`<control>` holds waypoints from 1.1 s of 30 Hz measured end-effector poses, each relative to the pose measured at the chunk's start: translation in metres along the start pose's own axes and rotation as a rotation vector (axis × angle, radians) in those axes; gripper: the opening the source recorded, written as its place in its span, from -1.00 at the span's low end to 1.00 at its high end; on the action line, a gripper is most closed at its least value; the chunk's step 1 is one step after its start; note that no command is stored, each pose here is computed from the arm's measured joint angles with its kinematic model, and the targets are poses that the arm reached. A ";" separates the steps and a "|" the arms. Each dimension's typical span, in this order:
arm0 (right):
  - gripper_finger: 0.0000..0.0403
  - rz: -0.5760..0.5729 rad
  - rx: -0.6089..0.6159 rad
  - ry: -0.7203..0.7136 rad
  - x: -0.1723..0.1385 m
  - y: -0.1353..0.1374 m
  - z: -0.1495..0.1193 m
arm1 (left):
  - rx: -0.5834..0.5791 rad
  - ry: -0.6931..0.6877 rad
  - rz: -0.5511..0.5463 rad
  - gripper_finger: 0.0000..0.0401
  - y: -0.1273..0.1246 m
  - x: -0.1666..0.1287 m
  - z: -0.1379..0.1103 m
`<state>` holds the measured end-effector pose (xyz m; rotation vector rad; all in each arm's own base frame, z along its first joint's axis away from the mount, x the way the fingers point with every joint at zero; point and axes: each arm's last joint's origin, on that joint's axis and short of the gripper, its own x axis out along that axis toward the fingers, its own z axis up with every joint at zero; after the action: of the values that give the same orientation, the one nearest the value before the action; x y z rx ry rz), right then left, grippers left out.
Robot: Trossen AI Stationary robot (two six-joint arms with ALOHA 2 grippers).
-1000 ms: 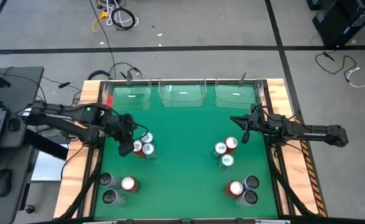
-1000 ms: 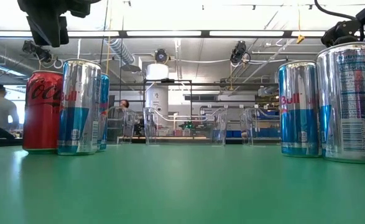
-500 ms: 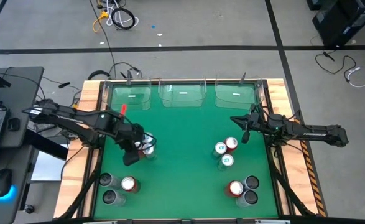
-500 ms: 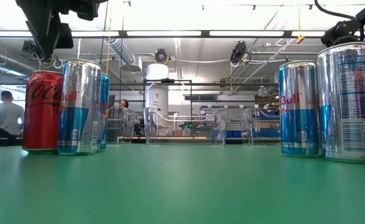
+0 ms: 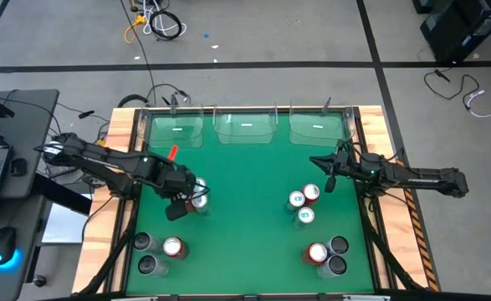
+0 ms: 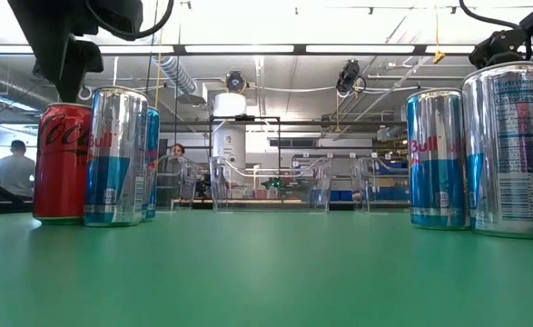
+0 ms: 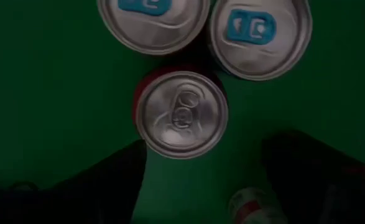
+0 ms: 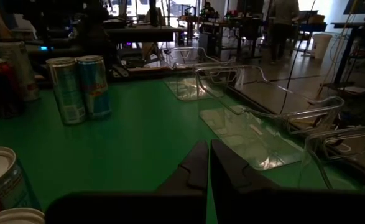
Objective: Sort soda cans
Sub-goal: Put the red soda can into the transparent left bin
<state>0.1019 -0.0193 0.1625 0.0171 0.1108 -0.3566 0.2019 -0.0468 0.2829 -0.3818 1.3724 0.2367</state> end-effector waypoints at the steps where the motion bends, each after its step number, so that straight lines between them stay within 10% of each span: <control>1: -0.97 0.000 0.000 0.000 0.000 0.000 0.000 | 0.000 -0.004 0.001 0.64 0.000 0.000 0.000; 33: -0.97 0.000 0.000 0.000 0.000 0.000 0.000 | 0.069 0.054 0.128 0.96 -0.006 0.027 0.013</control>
<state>0.1019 -0.0193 0.1625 0.0172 0.1108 -0.3566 0.2214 -0.0486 0.2596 -0.2449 1.4562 0.2849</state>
